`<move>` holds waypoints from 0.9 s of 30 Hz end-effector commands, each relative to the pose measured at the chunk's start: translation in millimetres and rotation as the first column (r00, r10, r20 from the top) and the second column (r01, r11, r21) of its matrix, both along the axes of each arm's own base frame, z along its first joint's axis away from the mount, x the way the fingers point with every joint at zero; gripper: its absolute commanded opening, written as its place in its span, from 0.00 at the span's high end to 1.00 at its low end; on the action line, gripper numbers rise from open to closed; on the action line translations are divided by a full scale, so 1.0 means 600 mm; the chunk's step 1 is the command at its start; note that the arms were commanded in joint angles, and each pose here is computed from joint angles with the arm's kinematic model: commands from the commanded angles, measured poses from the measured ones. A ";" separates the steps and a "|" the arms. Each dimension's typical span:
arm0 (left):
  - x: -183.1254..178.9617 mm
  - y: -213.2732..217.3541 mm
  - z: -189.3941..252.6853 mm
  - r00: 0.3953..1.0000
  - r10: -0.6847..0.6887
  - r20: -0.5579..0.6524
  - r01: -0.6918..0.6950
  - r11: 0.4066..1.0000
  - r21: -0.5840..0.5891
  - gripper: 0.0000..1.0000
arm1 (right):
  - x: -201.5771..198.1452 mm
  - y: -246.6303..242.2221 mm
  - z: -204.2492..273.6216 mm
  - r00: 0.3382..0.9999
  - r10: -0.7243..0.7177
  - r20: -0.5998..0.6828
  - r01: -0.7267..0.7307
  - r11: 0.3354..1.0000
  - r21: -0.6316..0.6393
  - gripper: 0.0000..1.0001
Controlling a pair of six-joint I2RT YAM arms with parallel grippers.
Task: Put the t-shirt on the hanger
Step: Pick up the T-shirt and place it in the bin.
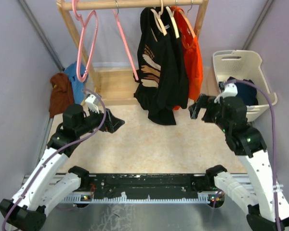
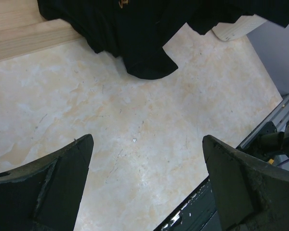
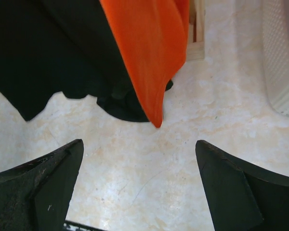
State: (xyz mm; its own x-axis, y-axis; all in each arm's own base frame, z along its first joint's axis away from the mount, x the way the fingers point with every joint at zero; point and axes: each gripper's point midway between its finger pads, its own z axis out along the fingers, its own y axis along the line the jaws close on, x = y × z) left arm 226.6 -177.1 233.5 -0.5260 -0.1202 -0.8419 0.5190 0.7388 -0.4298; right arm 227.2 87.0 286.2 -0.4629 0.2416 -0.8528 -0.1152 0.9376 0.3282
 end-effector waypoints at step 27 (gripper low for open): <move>-0.001 -0.019 0.103 0.995 -0.077 0.058 0.078 0.997 -0.015 0.00 | 0.271 -0.354 -0.005 0.729 -0.629 -0.271 0.622 0.773 -0.123 0.02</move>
